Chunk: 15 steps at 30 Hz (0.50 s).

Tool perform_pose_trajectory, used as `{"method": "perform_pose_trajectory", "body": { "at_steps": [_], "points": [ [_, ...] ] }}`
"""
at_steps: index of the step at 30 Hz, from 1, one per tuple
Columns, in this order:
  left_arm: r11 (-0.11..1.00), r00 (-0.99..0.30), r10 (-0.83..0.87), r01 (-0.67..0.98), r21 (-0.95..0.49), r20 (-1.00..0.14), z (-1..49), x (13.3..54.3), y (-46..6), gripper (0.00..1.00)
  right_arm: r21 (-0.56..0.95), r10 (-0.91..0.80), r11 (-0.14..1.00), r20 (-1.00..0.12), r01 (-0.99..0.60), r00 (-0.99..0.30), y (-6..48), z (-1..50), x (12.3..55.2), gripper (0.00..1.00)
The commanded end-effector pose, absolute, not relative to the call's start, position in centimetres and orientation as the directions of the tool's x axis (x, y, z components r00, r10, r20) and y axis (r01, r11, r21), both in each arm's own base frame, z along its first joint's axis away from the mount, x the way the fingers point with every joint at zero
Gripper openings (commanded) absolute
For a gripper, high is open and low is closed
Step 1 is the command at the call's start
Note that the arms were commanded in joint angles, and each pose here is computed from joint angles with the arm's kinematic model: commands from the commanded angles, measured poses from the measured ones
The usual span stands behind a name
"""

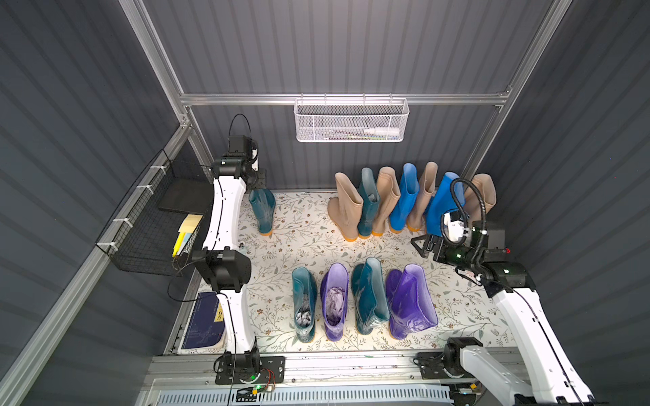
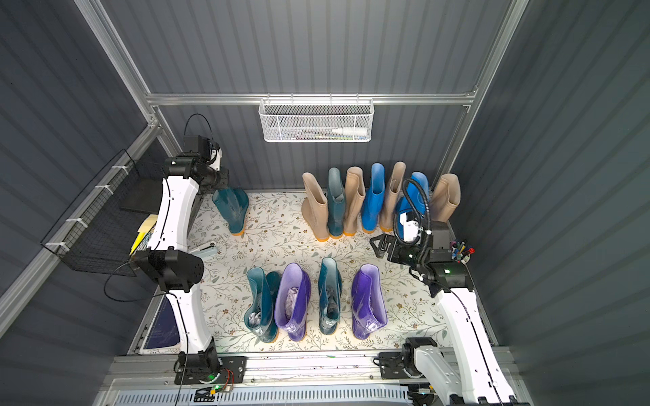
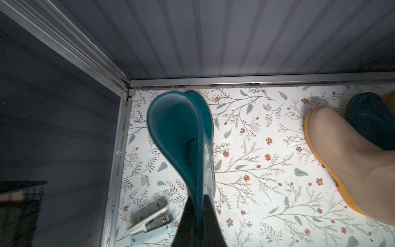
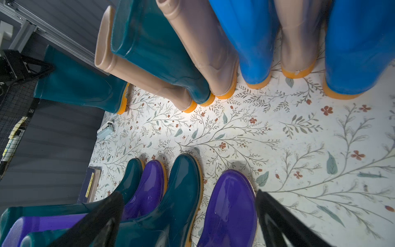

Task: Match and arrange rain boots in pairs
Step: Move the rain boot to the corner of the board.

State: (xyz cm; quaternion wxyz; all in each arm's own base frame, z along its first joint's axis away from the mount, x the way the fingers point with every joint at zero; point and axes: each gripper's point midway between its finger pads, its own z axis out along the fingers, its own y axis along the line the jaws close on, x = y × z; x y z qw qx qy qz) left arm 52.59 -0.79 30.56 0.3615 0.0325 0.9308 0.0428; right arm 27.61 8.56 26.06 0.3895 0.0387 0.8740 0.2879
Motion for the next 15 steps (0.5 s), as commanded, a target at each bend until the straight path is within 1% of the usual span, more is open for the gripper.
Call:
{"method": "perform_pose_trajectory", "body": {
  "at_steps": [1, 6, 15],
  "points": [
    [0.98, -0.644, 0.162, 0.017, 0.198, -0.747, 33.7, 54.2, 0.7, 0.0, 0.538, 0.302, 0.828, -0.667, -0.16, -0.681, 8.6, 27.2, 26.8, 0.99],
    [0.964, -0.613, 0.205, -0.011, 0.267, -0.763, 34.5, 55.2, 2.5, 0.0, 0.542, 0.313, 0.827, -0.666, -0.151, -0.678, 8.5, 27.9, 26.5, 0.99],
    [0.948, -0.605, 0.202, -0.077, 0.309, -0.77, 34.7, 55.8, 5.1, 0.0, 0.56, 0.331, 0.816, -0.653, -0.14, -0.681, 8.6, 28.0, 26.4, 0.99]
  ]
}}
